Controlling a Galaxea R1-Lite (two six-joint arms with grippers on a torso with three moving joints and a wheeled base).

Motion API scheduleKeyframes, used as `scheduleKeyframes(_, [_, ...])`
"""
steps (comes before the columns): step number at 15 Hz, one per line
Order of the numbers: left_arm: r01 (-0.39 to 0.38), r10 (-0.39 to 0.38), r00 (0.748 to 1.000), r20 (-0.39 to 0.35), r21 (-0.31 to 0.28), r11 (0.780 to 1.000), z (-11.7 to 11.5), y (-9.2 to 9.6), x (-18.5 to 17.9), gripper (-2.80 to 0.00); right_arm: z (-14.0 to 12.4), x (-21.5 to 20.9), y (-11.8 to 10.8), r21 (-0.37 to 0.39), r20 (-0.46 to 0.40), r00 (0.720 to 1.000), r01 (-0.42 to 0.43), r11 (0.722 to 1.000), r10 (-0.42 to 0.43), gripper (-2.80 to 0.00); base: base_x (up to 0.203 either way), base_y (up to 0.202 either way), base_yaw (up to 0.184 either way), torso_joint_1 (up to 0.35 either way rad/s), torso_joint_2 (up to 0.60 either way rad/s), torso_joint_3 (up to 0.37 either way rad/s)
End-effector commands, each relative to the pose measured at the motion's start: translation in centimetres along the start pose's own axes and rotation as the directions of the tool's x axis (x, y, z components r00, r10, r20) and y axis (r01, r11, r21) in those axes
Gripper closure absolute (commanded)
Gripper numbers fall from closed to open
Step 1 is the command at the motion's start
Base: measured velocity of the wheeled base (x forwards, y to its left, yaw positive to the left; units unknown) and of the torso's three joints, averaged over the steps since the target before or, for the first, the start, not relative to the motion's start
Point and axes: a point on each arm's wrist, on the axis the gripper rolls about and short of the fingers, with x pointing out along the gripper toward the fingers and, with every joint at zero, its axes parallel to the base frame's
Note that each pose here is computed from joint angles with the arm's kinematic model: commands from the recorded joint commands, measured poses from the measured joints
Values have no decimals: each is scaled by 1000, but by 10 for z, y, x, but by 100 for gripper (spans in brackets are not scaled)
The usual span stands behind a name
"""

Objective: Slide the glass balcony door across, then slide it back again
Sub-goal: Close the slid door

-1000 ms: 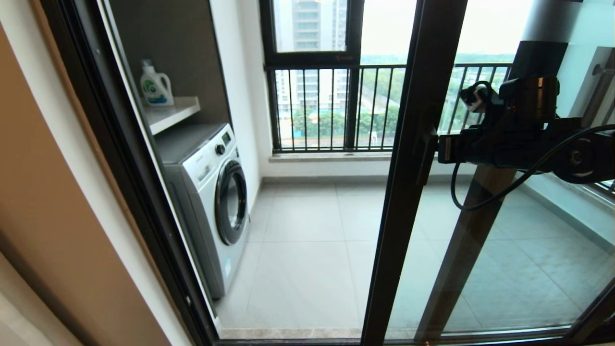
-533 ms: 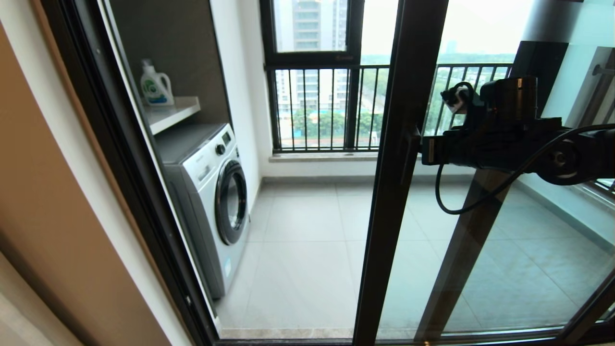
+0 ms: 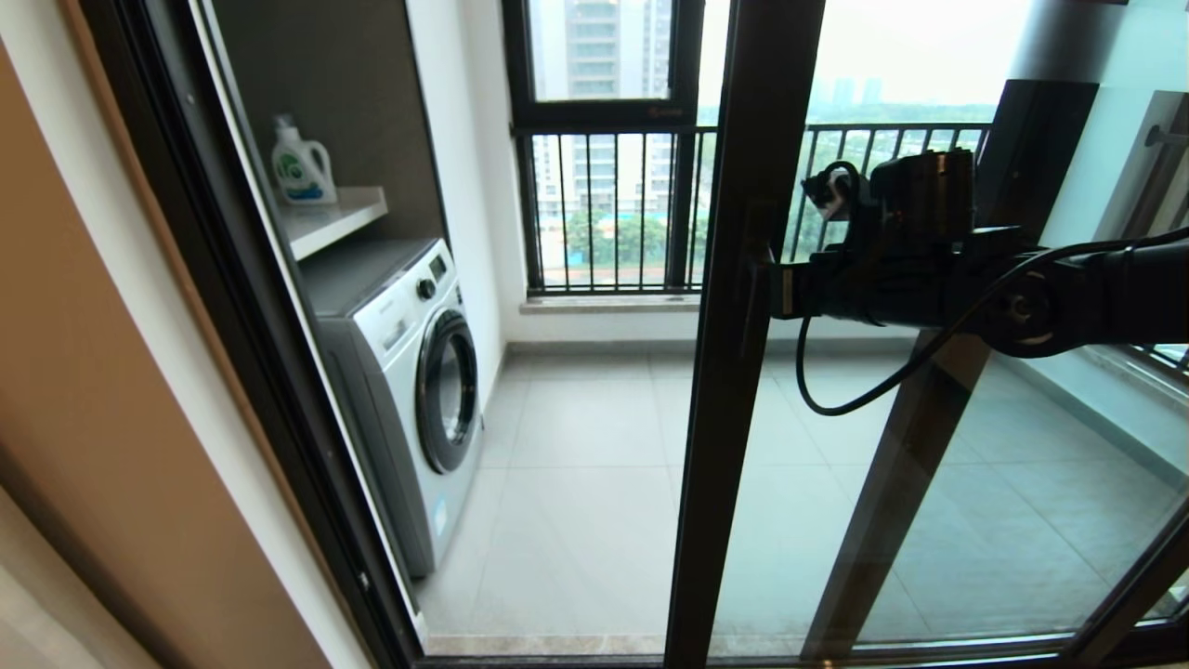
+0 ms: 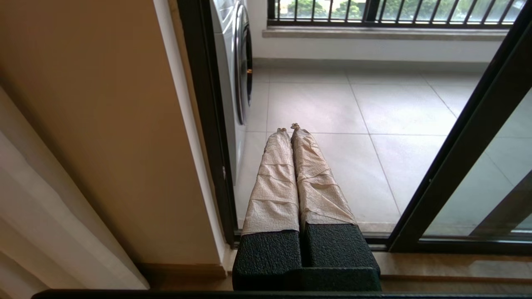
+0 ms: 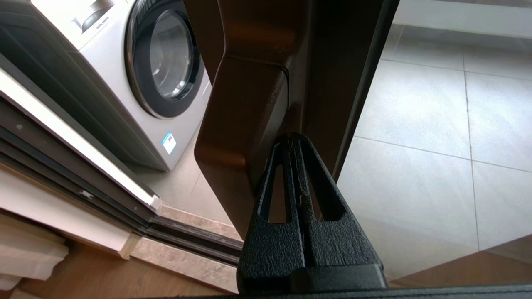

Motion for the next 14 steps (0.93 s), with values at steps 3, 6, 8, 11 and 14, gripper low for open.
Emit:
scheduleKeyframes(3, [-1,1,1000,-1,0,1000,0,0,0,0,-5,13,14,-10,-11,1000,-29,1000,29,0,0,0,0,0,0,0])
scheduleKeyframes(6, [0,0,1000,-1,0,1000,0,0,0,0,-4,21,26,-14,-5,1000,-31,999,31,0,0,0,0,0,0,0])
scheduleKeyframes(8, [0,0,1000,-2,0,1000,0,0,0,0,-6,27,33,-18,-7,999,-44,999,44,0,0,0,0,0,0,0])
scheduleKeyframes(11, [0,0,1000,-1,0,1000,0,0,0,0,-3,36,46,-14,13,999,-31,999,31,0,0,0,0,0,0,0])
scheduleKeyframes(14, [0,0,1000,-1,0,1000,0,0,0,0,2,41,57,-19,34,998,-48,999,49,0,0,0,0,0,0,0])
